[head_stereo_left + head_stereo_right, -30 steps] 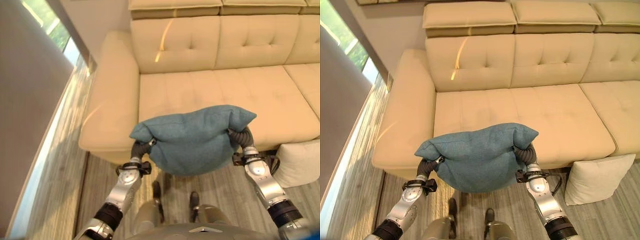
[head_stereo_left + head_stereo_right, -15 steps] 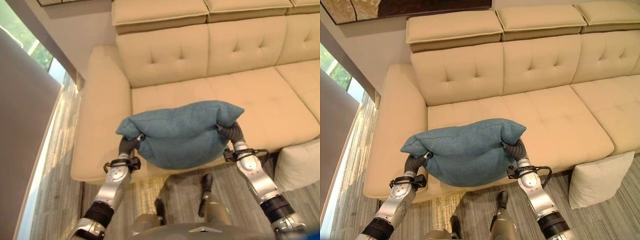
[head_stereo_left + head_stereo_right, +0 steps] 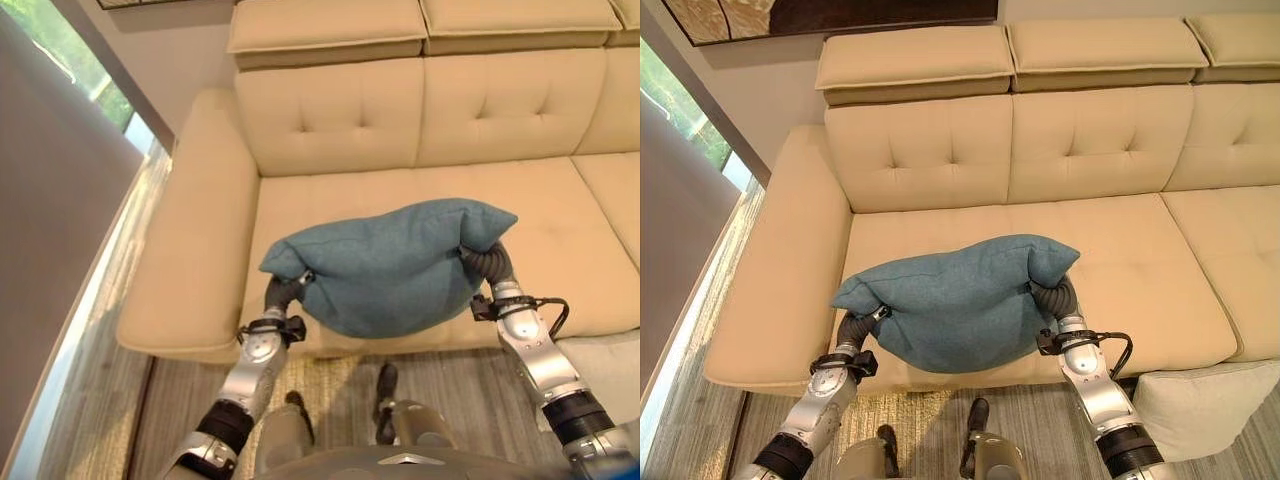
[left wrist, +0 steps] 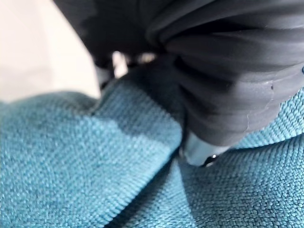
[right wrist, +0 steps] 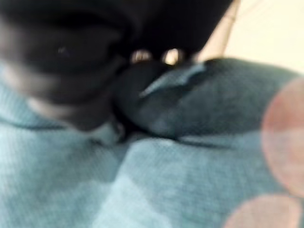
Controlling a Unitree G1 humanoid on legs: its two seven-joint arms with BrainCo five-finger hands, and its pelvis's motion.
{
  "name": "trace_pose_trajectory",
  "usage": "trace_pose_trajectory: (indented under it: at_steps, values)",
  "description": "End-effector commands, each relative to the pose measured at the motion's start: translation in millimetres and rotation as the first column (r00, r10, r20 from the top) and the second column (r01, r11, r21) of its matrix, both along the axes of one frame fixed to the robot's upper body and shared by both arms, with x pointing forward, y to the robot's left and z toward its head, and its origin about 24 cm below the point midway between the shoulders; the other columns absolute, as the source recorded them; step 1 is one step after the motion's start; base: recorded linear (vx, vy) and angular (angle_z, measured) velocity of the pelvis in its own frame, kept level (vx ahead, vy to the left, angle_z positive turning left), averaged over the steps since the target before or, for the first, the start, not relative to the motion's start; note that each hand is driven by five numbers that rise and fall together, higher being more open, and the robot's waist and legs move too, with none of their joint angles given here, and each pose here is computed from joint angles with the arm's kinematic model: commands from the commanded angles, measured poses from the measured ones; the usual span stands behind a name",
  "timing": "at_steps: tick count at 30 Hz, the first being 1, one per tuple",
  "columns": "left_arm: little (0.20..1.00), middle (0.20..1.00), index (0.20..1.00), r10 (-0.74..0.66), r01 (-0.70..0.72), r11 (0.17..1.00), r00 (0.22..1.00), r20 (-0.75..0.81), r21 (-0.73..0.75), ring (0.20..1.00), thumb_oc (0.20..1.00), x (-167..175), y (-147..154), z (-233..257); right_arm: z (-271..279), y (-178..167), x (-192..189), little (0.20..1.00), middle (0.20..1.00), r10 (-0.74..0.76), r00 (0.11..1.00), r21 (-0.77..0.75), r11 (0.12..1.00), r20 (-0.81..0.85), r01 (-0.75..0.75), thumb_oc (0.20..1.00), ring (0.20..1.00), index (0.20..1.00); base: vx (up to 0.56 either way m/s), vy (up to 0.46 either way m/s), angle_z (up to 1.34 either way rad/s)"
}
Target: Pick up all the scattered cushions and arrange them neatly on the sofa.
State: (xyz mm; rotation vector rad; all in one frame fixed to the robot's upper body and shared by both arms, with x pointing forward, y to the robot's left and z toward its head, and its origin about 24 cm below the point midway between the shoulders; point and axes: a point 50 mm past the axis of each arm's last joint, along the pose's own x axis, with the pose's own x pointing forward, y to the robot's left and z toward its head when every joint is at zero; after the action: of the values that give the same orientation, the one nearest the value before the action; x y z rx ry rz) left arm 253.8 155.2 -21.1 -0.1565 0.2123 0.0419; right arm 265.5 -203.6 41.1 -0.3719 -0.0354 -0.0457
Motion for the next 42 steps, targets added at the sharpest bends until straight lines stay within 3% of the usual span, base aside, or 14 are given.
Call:
trace_pose_trajectory:
  at_steps: [1, 21, 28, 31, 42]
  values:
    - [0.2, 0.2, 0.2, -0.016, 0.023, 0.999, 0.983, 0.182, -0.035, 0.2, 0.2, 11.1, -0.8, 35.0, 27.6, 17.6, 3.4, 0.2, 0.2, 0.069, 0.984, 0.062, 0.995, 0.166, -0.08, 0.2, 0.2, 0.2, 0.21, 0.136, -0.23]
    - [0.2, 0.2, 0.2, -0.013, -0.001, 0.999, 0.963, 0.267, 0.049, 0.2, 0.2, 18.6, 18.3, 55.7, 44.7, 34.0, 14.8, 0.2, 0.2, 0.103, 0.967, 0.099, 0.987, 0.235, -0.129, 0.2, 0.2, 0.2, 0.14, 0.119, -0.15]
    - [0.2, 0.2, 0.2, -0.076, 0.068, 0.997, 0.881, 0.468, 0.036, 0.2, 0.2, 59.0, -21.8, 114.3, 88.7, 49.9, 40.6, 0.2, 0.2, 0.14, 0.914, 0.04, 0.985, 0.38, -0.167, 0.2, 0.2, 0.2, 0.01, -0.167, 0.28]
    - [0.2, 0.2, 0.2, -0.075, 0.052, 0.997, 0.767, 0.637, 0.055, 0.2, 0.2, 87.7, -37.2, 180.8, 142.8, 66.6, 64.6, 0.2, 0.2, 0.162, 0.835, -0.008, 0.983, 0.526, -0.185, 0.2, 0.2, 0.2, -0.04, -0.144, 0.16]
    - [0.2, 0.2, 0.2, -0.082, -0.037, 0.992, 0.562, 0.823, 0.124, 0.2, 0.2, 113.0, -42.0, 291.7, 244.6, 93.8, 86.2, 0.2, 0.2, 0.177, 0.667, -0.076, 0.981, 0.724, -0.177, 0.2, 0.2, 0.2, 0.0, -0.008, 0.04]
